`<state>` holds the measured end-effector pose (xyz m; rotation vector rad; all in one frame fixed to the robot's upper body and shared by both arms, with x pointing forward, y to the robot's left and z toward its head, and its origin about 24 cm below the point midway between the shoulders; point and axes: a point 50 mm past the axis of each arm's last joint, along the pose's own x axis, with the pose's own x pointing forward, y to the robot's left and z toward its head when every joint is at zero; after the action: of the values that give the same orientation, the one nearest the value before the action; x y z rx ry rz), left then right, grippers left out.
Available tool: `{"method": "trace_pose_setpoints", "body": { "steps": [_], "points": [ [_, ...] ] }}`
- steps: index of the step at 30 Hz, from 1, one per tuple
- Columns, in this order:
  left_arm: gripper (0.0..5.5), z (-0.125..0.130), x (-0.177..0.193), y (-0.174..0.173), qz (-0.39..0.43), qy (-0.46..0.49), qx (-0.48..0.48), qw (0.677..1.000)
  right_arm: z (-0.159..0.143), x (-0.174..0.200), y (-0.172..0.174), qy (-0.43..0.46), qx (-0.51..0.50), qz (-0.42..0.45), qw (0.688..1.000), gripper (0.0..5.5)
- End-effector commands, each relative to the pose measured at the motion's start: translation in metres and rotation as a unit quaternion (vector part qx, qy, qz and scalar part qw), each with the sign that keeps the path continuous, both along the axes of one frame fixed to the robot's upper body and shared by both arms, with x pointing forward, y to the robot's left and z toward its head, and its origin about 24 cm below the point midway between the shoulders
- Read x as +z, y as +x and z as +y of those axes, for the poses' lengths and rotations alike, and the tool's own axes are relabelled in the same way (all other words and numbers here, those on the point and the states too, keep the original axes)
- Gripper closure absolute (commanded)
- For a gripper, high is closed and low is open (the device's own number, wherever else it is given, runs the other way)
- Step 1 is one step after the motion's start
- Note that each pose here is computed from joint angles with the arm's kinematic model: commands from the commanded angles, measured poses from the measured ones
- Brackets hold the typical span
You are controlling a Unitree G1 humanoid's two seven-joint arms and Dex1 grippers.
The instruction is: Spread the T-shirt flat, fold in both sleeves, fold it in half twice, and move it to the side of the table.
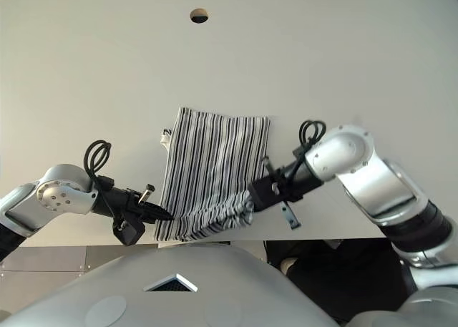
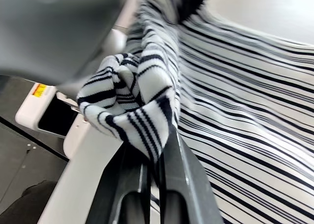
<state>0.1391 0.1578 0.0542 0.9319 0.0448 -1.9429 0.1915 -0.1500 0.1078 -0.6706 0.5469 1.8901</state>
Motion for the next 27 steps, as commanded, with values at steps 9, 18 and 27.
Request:
{"method": "trace_pose_setpoints", "body": {
  "steps": [9, 18, 27],
  "points": [
    [5.4, -0.024, 0.054, 0.081, 0.119, -0.214, 0.211, 0.946, -0.047, 0.014, 0.083, -0.018, -0.206, 0.005, 0.978, 5.37],
    [5.4, -0.01, 0.016, 0.145, 0.12, -0.19, 0.374, 0.9, -0.076, 0.003, 0.114, -0.004, -0.328, 0.059, 0.943, 5.37],
    [5.4, 0.004, -0.021, 0.137, 0.155, -0.091, 0.373, 0.91, -0.068, -0.002, 0.143, 0.021, -0.411, 0.057, 0.91, 5.37]
  ]
}}
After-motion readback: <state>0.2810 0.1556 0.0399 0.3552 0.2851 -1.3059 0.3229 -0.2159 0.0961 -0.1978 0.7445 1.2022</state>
